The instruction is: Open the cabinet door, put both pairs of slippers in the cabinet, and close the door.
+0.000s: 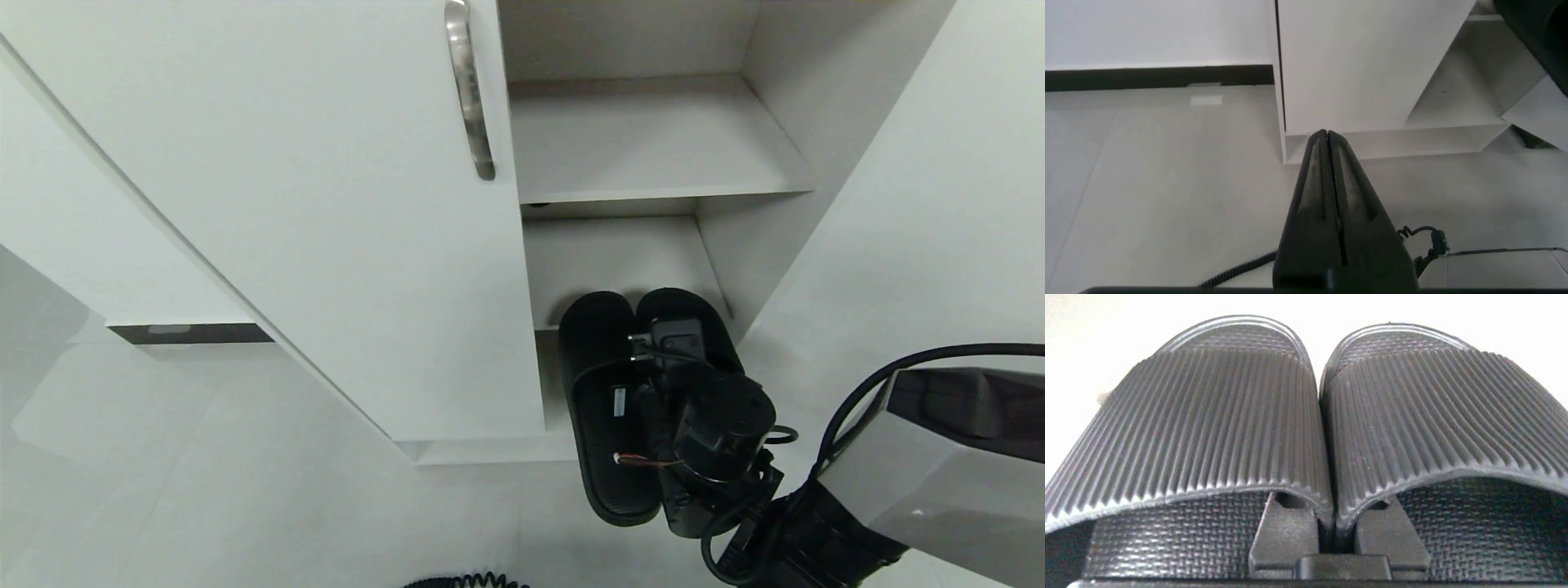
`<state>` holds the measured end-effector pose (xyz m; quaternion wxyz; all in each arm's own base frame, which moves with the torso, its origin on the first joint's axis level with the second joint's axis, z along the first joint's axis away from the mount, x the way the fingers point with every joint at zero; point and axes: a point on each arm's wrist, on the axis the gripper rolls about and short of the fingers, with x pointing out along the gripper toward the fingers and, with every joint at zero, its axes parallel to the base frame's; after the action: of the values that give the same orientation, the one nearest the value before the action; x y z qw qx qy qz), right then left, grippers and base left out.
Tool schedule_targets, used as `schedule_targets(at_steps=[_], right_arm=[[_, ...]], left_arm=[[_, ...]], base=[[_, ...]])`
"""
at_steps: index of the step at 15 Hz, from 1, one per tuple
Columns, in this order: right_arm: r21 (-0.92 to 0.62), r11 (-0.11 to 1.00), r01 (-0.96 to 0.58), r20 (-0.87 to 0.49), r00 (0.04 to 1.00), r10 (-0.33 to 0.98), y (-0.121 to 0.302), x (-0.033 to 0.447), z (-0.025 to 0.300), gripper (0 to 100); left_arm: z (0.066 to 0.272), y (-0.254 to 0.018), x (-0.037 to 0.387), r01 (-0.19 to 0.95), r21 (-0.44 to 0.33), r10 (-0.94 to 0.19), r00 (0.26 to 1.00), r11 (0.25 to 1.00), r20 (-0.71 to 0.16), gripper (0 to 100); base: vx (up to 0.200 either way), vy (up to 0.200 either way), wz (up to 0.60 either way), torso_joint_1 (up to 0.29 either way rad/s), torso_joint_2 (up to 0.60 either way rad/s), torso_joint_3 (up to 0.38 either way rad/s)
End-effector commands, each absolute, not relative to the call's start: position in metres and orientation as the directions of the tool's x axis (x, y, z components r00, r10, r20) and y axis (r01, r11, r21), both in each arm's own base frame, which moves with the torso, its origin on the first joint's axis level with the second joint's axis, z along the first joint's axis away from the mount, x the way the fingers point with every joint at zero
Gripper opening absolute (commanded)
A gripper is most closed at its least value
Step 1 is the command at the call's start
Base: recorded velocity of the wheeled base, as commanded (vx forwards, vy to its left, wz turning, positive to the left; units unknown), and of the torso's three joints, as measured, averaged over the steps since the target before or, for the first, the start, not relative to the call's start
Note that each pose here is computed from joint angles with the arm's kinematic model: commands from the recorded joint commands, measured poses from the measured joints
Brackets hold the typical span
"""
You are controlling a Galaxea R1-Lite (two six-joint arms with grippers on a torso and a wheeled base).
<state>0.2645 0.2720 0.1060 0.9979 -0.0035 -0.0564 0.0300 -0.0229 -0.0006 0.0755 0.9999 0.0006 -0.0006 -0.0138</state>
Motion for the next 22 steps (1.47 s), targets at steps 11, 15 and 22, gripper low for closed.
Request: schedule_targets(at_steps=[11, 15, 22], right_arm=[[-0.007, 1.000, -0.013, 0.098, 0.995, 0.014, 0.272, 0.291, 0.087, 0], [0.023, 1.000, 0.019, 0.127, 0.992, -0.022, 0.273, 0.311, 0.092, 0], [0.049, 0.998, 0.044, 0.155, 0.987, -0.051, 0.279, 0.338, 0.097, 0]], left_arm=[[0.075, -0.001, -0.023, 0.029, 0.000, -0.029, 1.000, 1.000, 0.000, 0], [0.075, -0.001, -0.023, 0.029, 0.002, -0.029, 1.000, 1.000, 0.000, 0], [0.075, -0.001, -0.023, 0.029, 0.000, -0.029, 1.000, 1.000, 0.000, 0]], base=[[0.182, 0.000, 0.00, 0.005, 0.00, 0.000], [0.000, 0.000, 0.00, 0.000, 0.00, 0.000], [0.000, 0.000, 0.00, 0.000, 0.00, 0.000]])
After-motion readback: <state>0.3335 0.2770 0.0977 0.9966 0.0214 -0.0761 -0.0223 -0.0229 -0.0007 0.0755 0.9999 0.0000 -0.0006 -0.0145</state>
